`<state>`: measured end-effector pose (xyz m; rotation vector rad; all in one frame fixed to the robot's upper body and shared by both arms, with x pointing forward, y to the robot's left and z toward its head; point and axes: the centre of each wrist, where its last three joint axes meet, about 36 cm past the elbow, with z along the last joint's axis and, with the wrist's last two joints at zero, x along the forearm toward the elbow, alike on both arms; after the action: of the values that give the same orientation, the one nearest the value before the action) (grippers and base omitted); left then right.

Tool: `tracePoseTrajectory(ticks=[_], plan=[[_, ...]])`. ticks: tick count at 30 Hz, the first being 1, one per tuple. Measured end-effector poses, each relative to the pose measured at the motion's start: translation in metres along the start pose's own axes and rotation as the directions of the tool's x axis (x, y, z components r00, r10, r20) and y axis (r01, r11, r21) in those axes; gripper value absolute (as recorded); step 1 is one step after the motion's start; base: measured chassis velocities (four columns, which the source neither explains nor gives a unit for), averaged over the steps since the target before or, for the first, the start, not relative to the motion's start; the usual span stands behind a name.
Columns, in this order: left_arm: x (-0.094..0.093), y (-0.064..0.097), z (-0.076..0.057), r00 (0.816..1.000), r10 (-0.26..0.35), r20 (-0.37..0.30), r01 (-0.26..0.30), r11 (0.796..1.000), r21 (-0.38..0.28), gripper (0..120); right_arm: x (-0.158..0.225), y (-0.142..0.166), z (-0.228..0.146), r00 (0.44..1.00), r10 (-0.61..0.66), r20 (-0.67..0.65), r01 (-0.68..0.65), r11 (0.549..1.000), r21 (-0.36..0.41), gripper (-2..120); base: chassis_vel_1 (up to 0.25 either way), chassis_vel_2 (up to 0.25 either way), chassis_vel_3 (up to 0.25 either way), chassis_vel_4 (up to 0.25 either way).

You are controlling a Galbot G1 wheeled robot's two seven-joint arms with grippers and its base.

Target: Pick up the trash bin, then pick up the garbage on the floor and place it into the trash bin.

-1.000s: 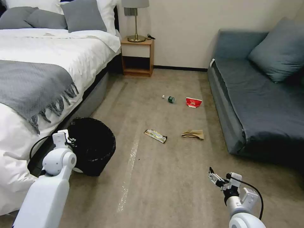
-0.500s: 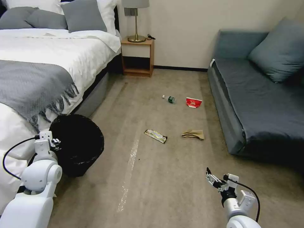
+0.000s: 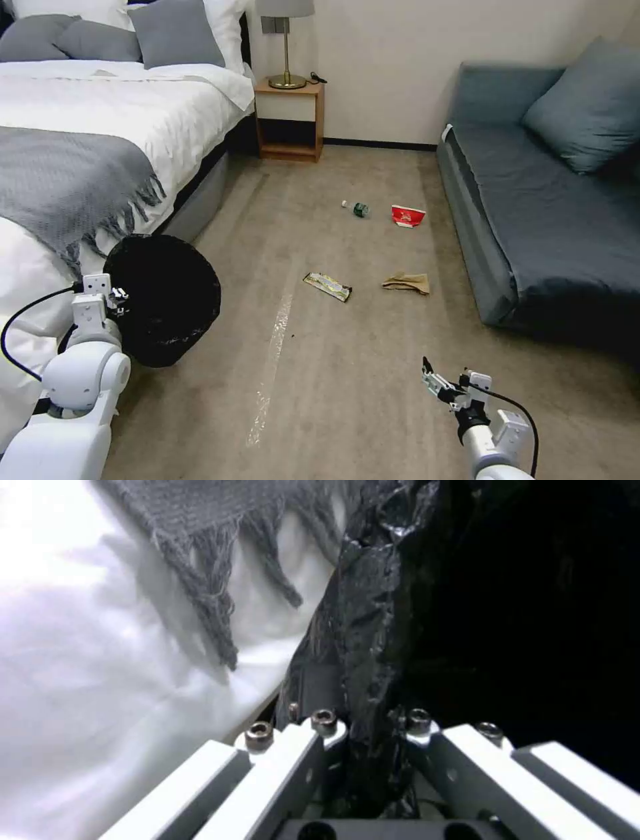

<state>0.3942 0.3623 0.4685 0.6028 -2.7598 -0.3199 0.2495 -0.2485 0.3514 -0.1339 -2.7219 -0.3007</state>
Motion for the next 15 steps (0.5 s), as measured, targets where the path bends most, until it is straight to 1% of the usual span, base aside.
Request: tracePoseTrajectory(ticks=[4, 14, 15], plan=[[0.001, -0.001, 0.003, 1.000, 0.006, 0.003, -0.006, 1.000, 0.004, 2, 0.001, 0.003, 0.000, 1.000, -0.008, 0.000, 0.008, 1.000, 0.009, 100, 0.000, 0.000, 0.000, 0.000], [0.001, -0.003, 0.010, 1.000, 0.019, -0.021, -0.019, 1.000, 0.021, 1, 0.004, 0.006, 0.004, 1.000, -0.018, -0.004, 0.018, 1.000, 0.022, 100, 0.000, 0.000, 0.000, 0.000], [0.000, -0.005, 0.012, 0.999, 0.030, -0.020, -0.029, 0.999, 0.022, 1, 0.005, 0.005, 0.005, 1.000, -0.018, -0.003, 0.018, 1.000, 0.024, 100, 0.000, 0.000, 0.000, 0.000]])
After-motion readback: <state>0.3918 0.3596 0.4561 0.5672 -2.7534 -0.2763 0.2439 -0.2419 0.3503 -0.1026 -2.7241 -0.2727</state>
